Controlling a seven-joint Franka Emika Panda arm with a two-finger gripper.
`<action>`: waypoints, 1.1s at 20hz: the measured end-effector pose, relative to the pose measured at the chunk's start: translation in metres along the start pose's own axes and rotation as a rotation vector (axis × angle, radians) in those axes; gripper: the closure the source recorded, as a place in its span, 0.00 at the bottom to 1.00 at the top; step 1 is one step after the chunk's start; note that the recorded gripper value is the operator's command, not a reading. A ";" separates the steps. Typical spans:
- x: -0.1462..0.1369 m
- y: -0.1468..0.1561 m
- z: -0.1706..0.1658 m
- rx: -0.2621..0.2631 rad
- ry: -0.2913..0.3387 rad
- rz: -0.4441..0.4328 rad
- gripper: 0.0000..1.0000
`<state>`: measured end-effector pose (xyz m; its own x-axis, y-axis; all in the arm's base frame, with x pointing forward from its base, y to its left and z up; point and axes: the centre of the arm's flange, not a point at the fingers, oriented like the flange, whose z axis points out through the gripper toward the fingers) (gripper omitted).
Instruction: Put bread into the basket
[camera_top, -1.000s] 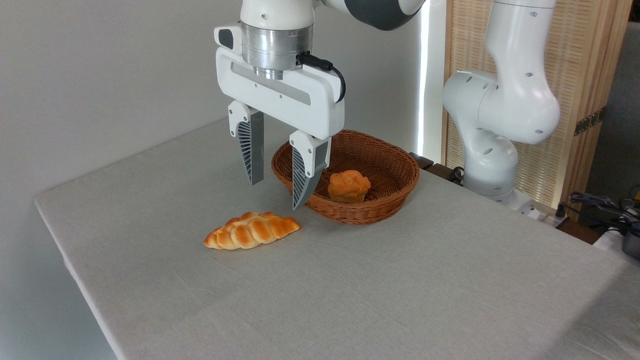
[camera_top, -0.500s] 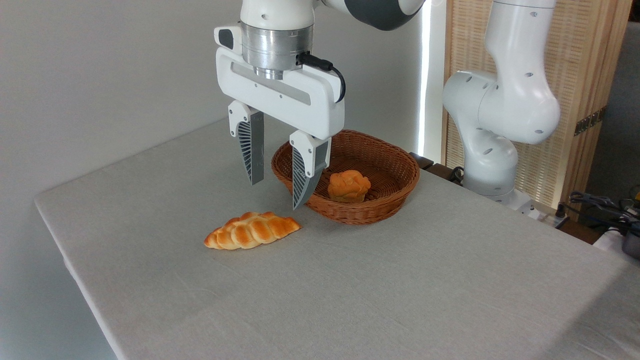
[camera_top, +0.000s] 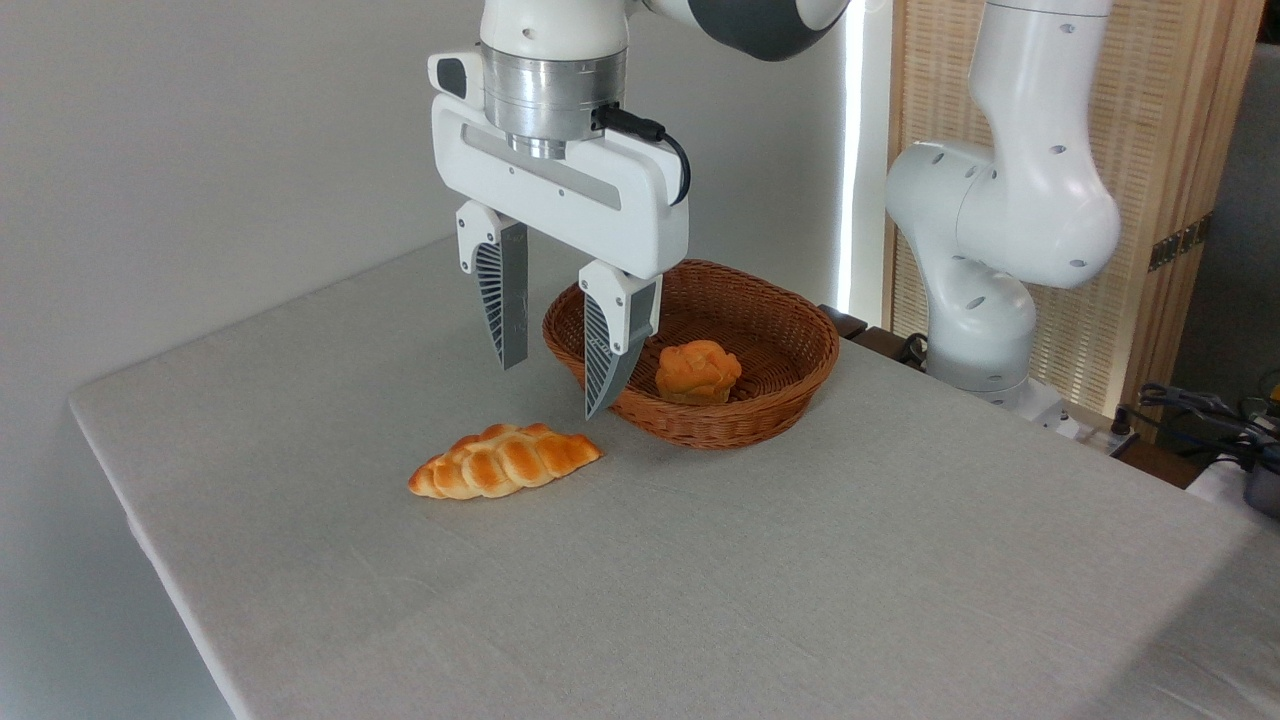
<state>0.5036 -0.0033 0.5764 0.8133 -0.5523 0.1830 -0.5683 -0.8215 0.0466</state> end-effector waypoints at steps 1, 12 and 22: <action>0.000 0.000 0.000 0.000 0.000 0.000 0.00; 0.000 0.000 0.000 0.000 0.001 0.054 0.00; 0.007 0.012 0.004 -0.010 -0.006 0.379 0.00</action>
<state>0.5027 -0.0173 0.5740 0.5454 -0.8178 0.1836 -0.8304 -0.5569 -0.0138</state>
